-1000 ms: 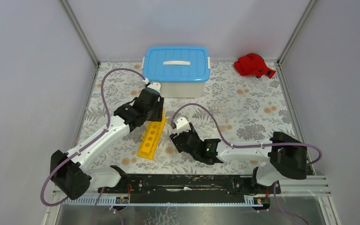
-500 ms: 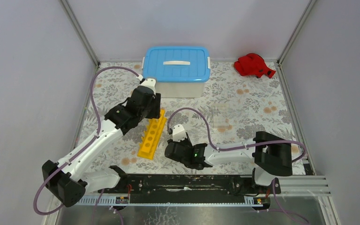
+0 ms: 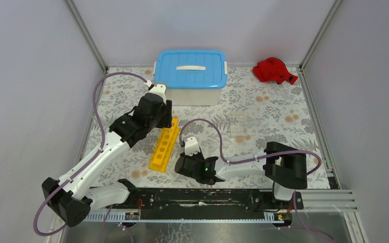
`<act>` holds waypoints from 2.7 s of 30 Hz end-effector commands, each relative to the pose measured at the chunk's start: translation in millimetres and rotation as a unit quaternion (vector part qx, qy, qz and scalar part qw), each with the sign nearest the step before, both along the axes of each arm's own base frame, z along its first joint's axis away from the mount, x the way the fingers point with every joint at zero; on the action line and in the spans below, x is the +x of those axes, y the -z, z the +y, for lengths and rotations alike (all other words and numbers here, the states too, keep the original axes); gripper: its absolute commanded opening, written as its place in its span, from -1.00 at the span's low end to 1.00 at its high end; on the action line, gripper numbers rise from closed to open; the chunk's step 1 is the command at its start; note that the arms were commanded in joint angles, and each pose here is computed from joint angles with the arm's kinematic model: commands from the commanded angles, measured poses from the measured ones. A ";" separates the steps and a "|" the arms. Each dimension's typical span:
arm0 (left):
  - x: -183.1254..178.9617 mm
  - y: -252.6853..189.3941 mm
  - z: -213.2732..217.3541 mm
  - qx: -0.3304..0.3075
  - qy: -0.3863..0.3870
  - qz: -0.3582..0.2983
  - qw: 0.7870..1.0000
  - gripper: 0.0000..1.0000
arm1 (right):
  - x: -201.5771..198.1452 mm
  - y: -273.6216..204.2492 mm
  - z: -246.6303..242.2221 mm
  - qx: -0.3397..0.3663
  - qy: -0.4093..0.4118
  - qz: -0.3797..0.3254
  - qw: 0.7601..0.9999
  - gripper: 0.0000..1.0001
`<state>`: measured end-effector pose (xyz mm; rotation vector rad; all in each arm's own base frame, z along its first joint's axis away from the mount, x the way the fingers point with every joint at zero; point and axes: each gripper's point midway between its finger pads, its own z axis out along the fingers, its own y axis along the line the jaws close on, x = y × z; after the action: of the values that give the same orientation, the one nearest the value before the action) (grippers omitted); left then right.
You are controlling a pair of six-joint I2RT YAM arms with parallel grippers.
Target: Organize the chemistry lab equipment
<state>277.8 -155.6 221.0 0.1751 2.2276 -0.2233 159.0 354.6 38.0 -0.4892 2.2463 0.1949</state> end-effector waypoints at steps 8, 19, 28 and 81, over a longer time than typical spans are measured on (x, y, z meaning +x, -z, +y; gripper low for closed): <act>0.0 -18.9 -0.2 -0.011 0.001 -0.025 1.000 0.16 | 2.3 0.0 19.1 0.021 0.013 -0.004 1.000 -0.09; 0.3 -16.1 0.6 -0.007 -0.001 -0.023 1.000 0.15 | 1.5 15.7 17.0 0.005 0.016 0.000 1.000 -0.18; 0.5 -15.6 0.2 -0.007 0.000 -0.022 1.000 0.16 | -2.5 25.8 10.4 -0.015 0.003 0.011 1.000 -0.05; -22.2 -34.6 -42.0 -0.139 0.111 0.065 0.982 0.33 | 2.5 -75.2 -25.0 0.036 -0.139 -0.103 0.984 -0.88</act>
<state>264.9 -182.7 241.4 0.2374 2.2656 -0.4874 150.6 328.9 82.0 -0.7769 2.0582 0.3327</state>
